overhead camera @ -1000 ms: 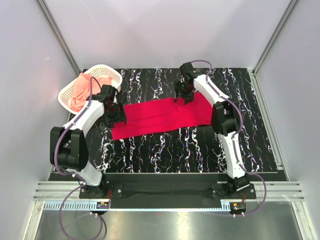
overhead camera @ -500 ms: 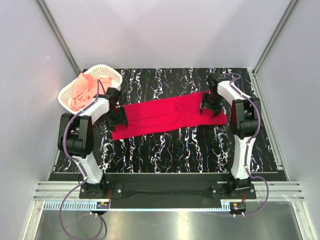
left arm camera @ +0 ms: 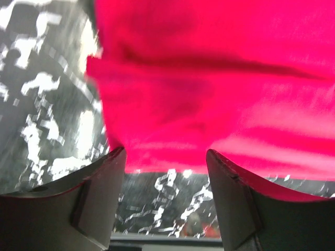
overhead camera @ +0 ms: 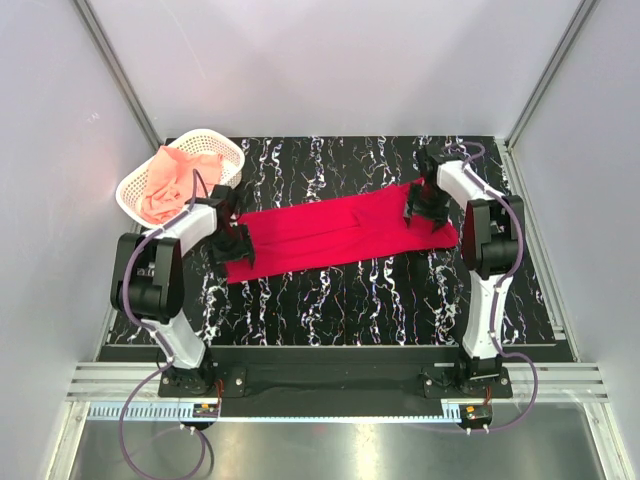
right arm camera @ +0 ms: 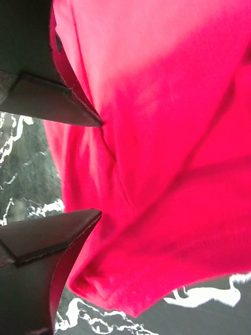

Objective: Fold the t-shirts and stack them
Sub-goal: Fold the tshirt

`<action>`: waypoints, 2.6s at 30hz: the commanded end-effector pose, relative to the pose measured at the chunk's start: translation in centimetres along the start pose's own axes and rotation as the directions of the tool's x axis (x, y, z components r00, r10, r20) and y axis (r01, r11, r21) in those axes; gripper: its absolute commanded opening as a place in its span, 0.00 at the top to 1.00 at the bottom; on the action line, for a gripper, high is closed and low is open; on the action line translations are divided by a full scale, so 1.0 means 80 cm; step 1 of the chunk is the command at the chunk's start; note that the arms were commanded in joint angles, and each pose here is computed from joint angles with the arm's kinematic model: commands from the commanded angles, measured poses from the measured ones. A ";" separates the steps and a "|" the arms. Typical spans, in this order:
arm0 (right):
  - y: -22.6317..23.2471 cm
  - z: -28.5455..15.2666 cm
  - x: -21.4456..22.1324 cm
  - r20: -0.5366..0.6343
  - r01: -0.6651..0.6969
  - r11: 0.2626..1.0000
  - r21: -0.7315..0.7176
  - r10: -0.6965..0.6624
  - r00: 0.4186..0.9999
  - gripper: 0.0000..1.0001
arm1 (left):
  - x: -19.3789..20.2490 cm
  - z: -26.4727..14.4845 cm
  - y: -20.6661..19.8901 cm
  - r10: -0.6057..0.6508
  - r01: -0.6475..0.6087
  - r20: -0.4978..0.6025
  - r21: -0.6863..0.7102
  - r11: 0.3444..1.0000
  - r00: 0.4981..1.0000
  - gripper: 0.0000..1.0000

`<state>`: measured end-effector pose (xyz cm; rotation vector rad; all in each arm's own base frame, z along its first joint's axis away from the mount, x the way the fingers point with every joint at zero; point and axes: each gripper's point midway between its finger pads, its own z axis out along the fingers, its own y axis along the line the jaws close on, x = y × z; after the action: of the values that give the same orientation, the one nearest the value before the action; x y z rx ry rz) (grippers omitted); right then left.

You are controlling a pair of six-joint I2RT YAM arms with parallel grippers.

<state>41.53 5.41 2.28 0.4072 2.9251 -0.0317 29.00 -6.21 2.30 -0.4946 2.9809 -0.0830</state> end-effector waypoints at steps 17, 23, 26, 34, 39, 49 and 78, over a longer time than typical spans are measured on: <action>0.302 -0.098 0.053 0.206 0.504 0.830 -0.238 -0.464 0.862 0.49 | -0.101 -0.070 -0.015 -0.004 -0.012 0.220 0.071 0.997 0.976 0.35; 0.297 -0.073 0.061 0.187 0.526 0.838 -0.145 -0.499 0.847 0.48 | -0.107 -0.060 0.004 0.002 -0.003 0.222 0.006 1.000 0.975 0.35; 0.298 -0.062 0.069 0.171 0.541 0.832 -0.127 -0.519 0.838 0.49 | -0.110 -0.060 0.014 0.007 -0.005 0.231 -0.008 1.000 0.973 0.35; 0.286 -0.034 0.072 0.147 0.566 0.822 -0.064 -0.553 0.820 0.57 | -0.108 -0.044 0.026 0.009 -0.008 0.192 -0.007 1.000 0.981 0.46; 0.287 -0.024 0.077 0.132 0.571 0.818 -0.073 -0.559 0.818 0.60 | -0.097 -0.039 0.014 -0.017 0.007 0.175 0.059 0.998 0.984 0.48; 0.287 -0.003 0.075 0.120 0.580 0.813 -0.049 -0.571 0.812 0.64 | -0.087 -0.036 0.007 -0.037 0.023 0.149 0.096 0.995 0.988 0.48; 0.256 -0.060 0.039 0.202 0.539 0.842 0.029 -0.533 0.821 0.58 | -0.043 -0.025 -0.012 -0.066 0.053 0.074 0.169 0.984 0.995 0.51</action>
<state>42.10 27.51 2.00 -0.4700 2.8175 -0.0790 31.49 -4.64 3.12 -0.5664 2.9088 -0.2255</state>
